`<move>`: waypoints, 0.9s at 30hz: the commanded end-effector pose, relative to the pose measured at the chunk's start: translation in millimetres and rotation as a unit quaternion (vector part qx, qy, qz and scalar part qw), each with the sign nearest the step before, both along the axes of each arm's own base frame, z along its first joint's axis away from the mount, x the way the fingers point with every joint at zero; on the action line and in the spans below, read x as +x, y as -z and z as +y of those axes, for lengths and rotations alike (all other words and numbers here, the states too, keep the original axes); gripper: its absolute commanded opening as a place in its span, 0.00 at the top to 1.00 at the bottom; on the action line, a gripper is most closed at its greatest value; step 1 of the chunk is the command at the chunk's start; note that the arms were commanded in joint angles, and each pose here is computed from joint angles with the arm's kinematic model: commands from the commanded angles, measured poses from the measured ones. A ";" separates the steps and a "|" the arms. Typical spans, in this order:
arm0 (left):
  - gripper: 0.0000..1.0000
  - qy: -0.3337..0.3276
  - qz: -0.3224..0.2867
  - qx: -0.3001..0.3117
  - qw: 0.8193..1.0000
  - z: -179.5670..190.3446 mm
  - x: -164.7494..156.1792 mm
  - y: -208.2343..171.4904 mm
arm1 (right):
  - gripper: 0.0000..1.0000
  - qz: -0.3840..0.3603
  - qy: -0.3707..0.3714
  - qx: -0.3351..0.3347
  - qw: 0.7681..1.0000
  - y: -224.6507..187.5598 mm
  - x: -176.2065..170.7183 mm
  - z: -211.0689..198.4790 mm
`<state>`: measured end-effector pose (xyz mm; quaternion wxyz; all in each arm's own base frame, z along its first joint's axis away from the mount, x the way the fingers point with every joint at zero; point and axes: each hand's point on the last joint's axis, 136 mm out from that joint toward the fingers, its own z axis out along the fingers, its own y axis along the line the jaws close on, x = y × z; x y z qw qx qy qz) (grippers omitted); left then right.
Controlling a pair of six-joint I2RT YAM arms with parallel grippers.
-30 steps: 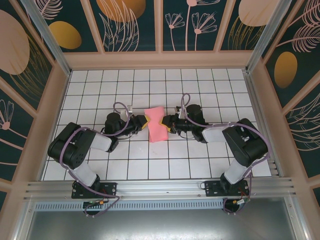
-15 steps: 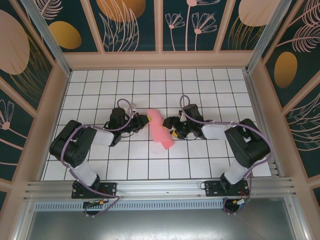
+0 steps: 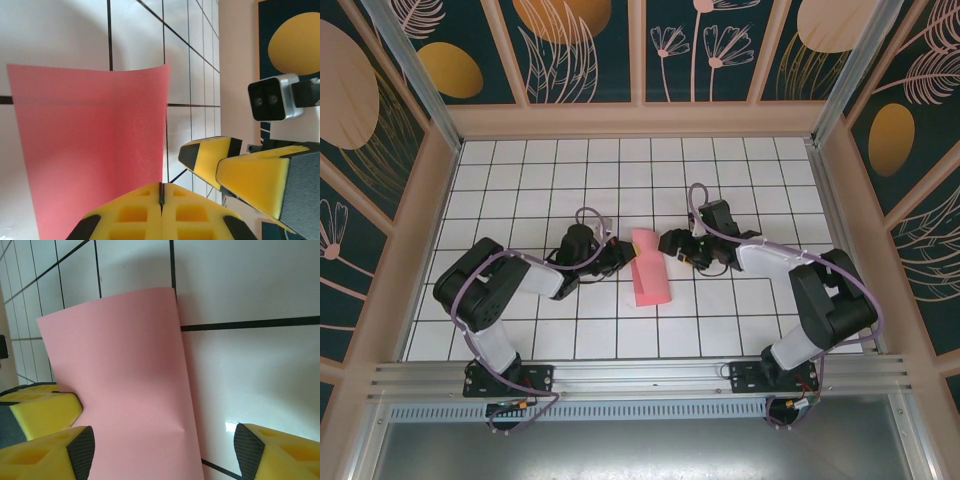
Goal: Fold a paper plane with a square sheet of paper (pick it up from the middle)
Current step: Hold the square sheet of paper at the center of the table.
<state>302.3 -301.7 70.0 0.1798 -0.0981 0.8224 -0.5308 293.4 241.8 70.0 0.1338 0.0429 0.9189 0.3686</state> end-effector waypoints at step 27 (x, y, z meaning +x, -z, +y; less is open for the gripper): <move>1.00 0.039 -0.033 -0.093 0.994 -33.2 4.2 -55.2 | 0.31 0.008 0.082 0.061 0.995 -16.1 -3.0 -30.0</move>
